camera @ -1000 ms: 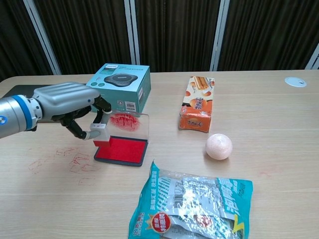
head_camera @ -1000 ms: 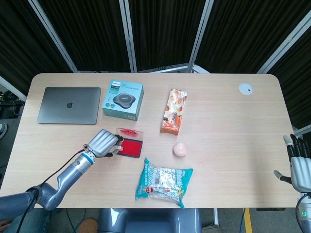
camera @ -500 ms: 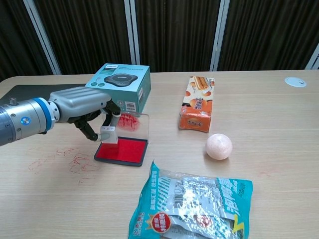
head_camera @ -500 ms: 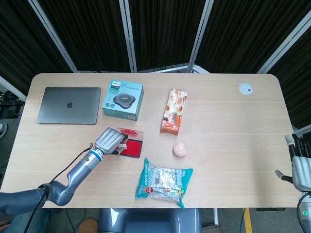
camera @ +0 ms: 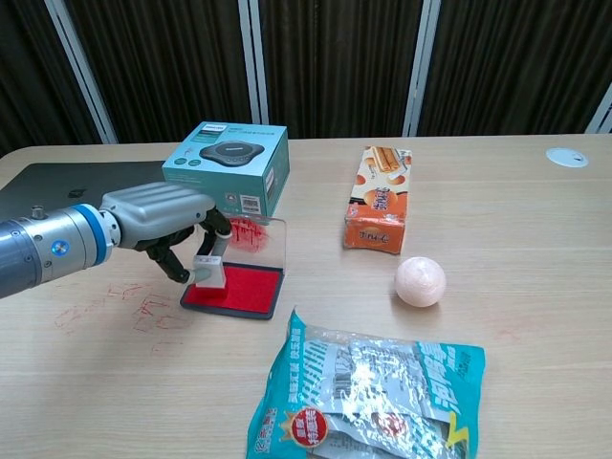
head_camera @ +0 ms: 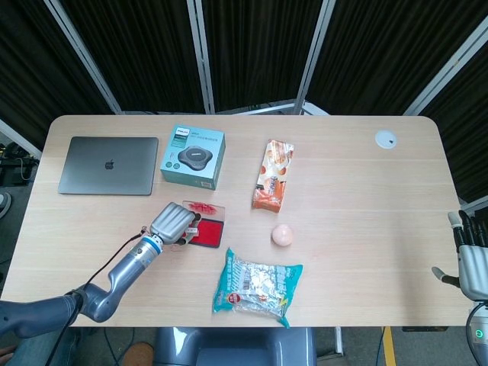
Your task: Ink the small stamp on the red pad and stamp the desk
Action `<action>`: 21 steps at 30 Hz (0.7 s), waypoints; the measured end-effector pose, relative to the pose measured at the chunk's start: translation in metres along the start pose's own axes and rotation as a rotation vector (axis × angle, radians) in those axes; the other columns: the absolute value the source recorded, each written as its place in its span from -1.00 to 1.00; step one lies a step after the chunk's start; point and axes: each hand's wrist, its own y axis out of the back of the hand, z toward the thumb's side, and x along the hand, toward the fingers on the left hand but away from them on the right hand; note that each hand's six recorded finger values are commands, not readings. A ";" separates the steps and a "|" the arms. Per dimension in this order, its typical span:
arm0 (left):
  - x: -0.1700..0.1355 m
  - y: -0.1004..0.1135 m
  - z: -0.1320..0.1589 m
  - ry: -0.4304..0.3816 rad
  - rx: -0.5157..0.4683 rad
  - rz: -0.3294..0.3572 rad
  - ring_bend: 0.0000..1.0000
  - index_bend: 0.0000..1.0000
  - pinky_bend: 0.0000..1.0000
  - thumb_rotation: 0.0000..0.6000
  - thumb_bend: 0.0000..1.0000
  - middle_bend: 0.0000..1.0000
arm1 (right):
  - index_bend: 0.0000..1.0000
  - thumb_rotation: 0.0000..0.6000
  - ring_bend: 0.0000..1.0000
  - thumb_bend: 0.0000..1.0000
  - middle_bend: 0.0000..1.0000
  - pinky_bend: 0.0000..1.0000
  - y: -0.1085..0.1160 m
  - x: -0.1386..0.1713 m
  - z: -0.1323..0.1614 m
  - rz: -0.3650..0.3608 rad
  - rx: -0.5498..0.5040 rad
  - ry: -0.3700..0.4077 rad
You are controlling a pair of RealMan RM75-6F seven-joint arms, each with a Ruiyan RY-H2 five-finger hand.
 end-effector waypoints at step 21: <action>0.001 -0.017 0.001 0.010 -0.005 -0.026 0.66 0.26 0.81 1.00 -0.10 0.16 | -1.00 1.00 -1.00 -1.00 -1.00 -1.00 0.000 0.000 -0.001 0.000 -0.003 -0.002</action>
